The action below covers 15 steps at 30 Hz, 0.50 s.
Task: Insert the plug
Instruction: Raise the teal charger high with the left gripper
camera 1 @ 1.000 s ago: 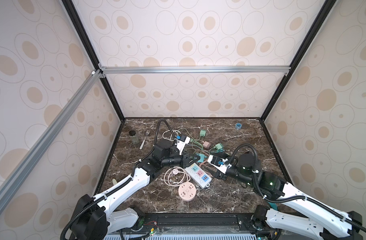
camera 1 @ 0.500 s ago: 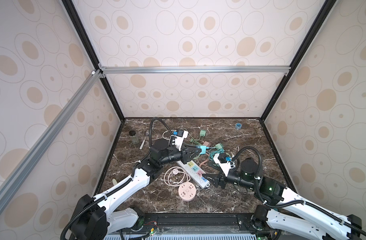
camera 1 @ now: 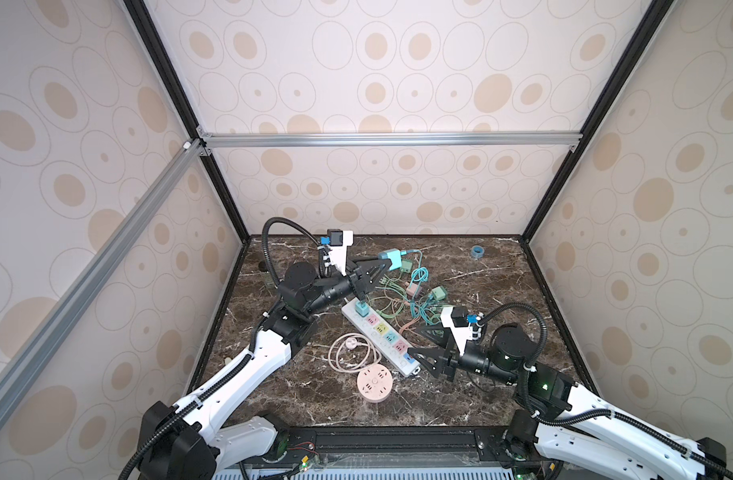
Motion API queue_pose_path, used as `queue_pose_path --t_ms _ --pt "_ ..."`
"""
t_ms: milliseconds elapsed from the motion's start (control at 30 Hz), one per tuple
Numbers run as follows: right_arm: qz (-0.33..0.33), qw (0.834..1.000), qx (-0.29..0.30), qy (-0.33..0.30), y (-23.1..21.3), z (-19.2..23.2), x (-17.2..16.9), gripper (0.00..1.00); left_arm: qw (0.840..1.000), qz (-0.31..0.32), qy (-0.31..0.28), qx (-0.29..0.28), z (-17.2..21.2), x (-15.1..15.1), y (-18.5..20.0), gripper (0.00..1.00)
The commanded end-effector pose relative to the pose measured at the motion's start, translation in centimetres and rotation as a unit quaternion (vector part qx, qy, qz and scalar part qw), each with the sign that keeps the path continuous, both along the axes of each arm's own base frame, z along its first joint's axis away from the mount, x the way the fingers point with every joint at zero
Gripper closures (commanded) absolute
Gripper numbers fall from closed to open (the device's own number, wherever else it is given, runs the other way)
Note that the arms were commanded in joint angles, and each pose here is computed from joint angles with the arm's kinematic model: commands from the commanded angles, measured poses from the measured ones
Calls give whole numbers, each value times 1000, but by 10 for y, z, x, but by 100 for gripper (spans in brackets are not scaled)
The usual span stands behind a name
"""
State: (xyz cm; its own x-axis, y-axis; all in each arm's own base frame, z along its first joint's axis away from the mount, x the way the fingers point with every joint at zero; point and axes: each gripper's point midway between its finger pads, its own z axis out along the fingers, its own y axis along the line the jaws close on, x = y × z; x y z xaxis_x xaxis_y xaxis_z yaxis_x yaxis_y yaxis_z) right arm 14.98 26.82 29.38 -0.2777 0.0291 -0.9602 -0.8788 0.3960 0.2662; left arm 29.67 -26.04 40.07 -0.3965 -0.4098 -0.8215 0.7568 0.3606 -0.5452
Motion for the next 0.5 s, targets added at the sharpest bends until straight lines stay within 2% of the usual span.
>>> queue_pose_path --t_ms 0,67,467 --pt "7 1000 19 1 -1 3 -5 35 994 4 -49 -96 56 -7 23 100" --pt "6 1000 16 3 -1 1 -4 35 993 10 -50 -109 63 -4 30 100" --pt "7 1000 17 6 2 -6 -3 35 992 31 -66 -103 116 20 40 100"
